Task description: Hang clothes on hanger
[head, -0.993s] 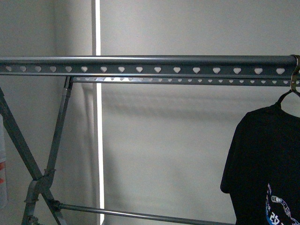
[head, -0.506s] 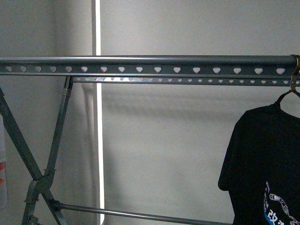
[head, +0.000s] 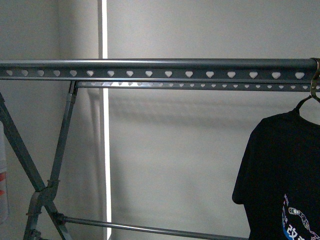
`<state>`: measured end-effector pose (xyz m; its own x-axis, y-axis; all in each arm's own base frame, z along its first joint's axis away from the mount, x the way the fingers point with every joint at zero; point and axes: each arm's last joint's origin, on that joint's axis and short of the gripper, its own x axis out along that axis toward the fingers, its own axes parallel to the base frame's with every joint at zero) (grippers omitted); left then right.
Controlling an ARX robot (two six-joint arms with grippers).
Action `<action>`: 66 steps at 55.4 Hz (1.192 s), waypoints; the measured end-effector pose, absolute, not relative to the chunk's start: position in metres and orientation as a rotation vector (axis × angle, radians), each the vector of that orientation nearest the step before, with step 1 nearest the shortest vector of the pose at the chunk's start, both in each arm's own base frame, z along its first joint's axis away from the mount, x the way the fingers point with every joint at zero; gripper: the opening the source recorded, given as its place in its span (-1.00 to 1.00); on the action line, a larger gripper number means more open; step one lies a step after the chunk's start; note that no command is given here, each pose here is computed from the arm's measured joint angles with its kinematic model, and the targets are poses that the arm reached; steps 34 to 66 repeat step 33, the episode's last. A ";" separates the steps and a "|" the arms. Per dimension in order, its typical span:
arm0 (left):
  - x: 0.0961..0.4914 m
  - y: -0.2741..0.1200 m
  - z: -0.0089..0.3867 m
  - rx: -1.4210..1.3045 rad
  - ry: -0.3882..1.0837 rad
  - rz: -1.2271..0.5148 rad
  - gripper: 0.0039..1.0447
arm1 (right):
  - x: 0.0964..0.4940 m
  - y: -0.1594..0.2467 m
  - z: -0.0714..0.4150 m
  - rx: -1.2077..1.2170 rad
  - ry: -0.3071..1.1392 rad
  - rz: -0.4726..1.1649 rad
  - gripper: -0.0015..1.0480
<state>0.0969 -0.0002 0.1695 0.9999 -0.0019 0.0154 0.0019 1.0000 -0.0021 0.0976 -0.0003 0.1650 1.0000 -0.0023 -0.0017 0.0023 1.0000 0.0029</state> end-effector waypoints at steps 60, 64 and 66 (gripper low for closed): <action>0.097 0.000 0.170 -0.002 -0.015 -0.002 0.88 | 0.098 0.000 0.165 0.001 0.002 -0.002 0.84; 0.097 0.000 0.170 -0.002 -0.015 -0.002 0.88 | 0.098 0.000 0.165 0.001 0.002 -0.002 0.84; 0.097 0.000 0.170 -0.002 -0.015 -0.002 0.88 | 0.098 0.000 0.165 0.001 0.002 -0.002 0.84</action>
